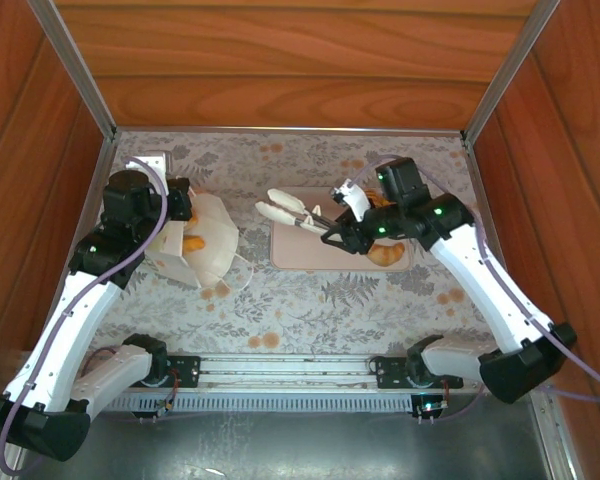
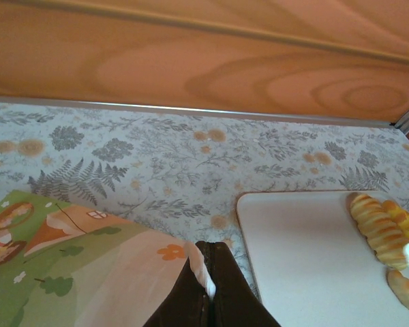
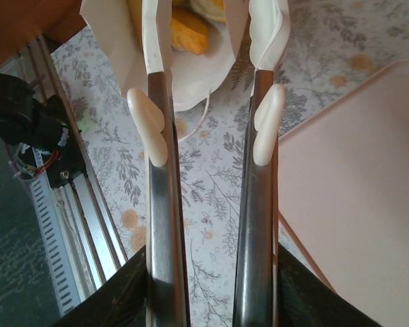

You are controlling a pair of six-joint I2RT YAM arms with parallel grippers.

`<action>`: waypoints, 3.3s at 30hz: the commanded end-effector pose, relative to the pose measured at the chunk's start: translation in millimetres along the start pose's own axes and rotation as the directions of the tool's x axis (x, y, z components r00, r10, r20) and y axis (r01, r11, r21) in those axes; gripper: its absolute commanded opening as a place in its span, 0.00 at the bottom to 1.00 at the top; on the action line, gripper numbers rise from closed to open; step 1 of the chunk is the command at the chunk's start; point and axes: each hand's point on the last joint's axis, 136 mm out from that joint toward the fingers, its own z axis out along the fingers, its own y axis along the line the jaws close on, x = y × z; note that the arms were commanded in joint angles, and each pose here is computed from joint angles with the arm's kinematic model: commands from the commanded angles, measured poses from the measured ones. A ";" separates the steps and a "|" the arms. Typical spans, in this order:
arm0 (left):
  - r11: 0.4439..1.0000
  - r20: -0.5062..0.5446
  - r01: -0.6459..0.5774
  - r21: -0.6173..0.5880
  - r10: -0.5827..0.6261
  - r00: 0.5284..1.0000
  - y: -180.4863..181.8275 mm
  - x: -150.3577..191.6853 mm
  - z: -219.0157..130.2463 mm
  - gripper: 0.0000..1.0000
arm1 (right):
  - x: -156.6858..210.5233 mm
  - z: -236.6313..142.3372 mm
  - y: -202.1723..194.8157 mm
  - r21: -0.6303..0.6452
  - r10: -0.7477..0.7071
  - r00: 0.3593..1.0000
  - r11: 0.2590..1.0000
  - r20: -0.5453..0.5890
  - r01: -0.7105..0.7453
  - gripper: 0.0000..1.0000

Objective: Take the fake bread out of the paper bag

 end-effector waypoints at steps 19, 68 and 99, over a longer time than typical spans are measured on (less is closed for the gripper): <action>0.999 0.048 -0.026 -0.023 0.027 0.998 6.1 -5.6 -15.8 0.00 | -7.7 117.2 63.1 -0.172 0.200 0.973 0.961 -0.112 -0.217 0.38; 1.000 0.004 -0.024 -0.011 0.024 1.000 3.3 -0.2 -19.6 0.00 | -23.5 257.7 18.3 0.249 -0.514 0.746 0.726 -0.423 0.641 0.49; 0.999 -0.009 -0.029 -0.044 0.029 1.000 9.6 4.2 -12.3 0.00 | 27.7 176.7 84.7 0.020 0.050 0.850 0.999 -0.524 -0.047 0.34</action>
